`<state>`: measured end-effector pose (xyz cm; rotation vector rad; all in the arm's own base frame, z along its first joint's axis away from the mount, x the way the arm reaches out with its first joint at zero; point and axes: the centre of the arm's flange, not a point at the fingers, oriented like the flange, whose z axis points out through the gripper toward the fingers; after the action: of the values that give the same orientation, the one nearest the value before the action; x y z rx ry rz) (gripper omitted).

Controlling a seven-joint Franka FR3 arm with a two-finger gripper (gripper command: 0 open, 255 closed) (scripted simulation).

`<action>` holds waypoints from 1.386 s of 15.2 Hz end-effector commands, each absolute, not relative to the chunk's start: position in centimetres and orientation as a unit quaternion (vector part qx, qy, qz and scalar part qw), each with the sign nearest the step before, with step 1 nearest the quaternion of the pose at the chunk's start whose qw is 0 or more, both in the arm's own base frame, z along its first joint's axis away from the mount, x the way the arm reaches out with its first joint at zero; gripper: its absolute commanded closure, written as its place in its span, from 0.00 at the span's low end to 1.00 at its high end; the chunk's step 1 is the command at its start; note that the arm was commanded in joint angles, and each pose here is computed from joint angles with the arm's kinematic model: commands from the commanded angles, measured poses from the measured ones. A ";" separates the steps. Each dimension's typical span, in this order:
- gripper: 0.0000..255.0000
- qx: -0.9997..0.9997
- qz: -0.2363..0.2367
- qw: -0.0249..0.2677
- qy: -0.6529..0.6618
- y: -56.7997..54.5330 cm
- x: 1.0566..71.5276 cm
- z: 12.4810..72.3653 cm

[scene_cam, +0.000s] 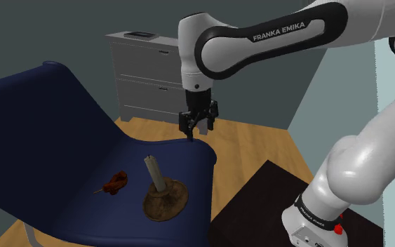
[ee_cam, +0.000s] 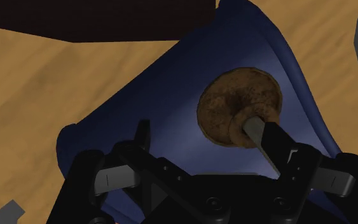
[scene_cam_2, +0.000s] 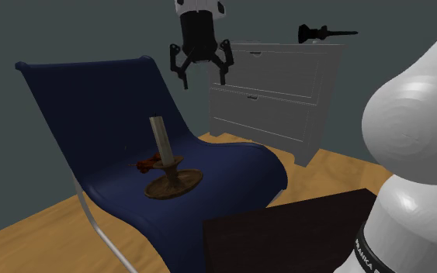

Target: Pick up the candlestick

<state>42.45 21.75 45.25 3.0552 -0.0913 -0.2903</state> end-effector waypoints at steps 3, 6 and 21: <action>0.00 0.994 -0.094 0.043 -0.037 25.9 45.1 43.0; 0.00 0.993 -0.094 0.050 -0.042 28.9 47.4 41.4; 0.00 0.992 -0.093 0.065 -0.054 35.8 53.0 33.4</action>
<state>52.91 35.79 34.02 2.9945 -0.1634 -0.2799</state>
